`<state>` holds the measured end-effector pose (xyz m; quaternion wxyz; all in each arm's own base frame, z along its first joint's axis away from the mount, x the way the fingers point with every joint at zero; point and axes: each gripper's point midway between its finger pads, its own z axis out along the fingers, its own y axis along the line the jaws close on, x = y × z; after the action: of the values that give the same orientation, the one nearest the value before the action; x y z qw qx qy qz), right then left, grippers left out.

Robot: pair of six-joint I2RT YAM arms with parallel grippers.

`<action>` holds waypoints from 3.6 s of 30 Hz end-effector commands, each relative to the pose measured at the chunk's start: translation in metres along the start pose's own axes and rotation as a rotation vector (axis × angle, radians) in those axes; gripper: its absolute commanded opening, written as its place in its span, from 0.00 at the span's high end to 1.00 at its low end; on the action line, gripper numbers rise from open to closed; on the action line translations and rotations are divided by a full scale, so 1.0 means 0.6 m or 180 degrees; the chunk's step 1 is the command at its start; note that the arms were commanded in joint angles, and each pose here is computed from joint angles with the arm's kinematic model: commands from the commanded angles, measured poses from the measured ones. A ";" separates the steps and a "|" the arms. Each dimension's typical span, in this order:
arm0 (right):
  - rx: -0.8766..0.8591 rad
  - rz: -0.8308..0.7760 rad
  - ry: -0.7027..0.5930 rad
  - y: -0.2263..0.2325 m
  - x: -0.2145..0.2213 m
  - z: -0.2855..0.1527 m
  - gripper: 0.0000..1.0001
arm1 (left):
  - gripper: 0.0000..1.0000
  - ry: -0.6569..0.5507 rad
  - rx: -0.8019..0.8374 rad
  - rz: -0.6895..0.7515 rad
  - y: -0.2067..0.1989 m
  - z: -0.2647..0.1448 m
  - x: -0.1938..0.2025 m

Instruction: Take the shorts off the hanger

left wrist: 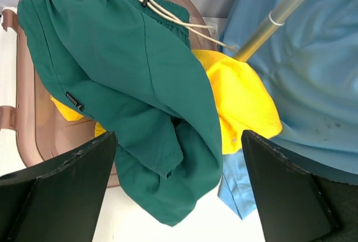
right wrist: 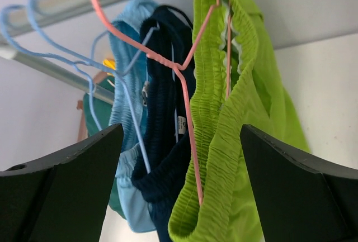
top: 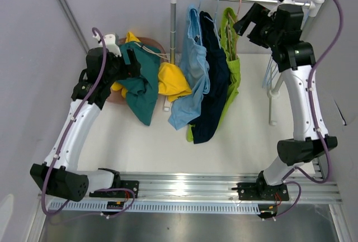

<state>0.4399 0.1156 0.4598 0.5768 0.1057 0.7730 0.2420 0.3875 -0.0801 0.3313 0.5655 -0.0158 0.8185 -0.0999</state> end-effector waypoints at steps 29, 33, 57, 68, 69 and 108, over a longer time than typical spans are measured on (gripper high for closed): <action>-0.0001 0.0039 -0.0004 0.024 0.033 0.081 1.00 | 0.01 -0.0380 0.0931 0.0243 -0.095 -0.064 -0.029; 0.0066 -0.0037 -0.0269 0.035 -0.023 0.042 1.00 | 0.01 -0.0496 0.1320 0.0503 -0.183 -0.099 -0.049; -0.0181 0.0167 -0.0468 0.083 -0.058 -0.096 1.00 | 0.01 -0.0358 0.3815 0.1022 -0.676 -0.227 0.123; -0.0218 0.0150 -0.0456 0.082 -0.053 -0.138 1.00 | 0.25 -0.0486 0.3128 0.1083 -0.692 -0.138 0.122; -0.0218 0.0154 -0.0445 0.081 -0.050 -0.139 1.00 | 0.30 -0.0488 0.3092 0.1092 -0.689 -0.134 0.123; -0.0314 0.0205 -0.0471 0.087 -0.053 -0.165 1.00 | 1.00 -0.0668 0.2611 0.1574 -0.704 -0.138 0.181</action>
<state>0.3655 0.1232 0.4859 0.5794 0.1262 0.7631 0.2571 0.2374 -0.4951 0.3152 0.5941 0.4100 0.6448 -0.2513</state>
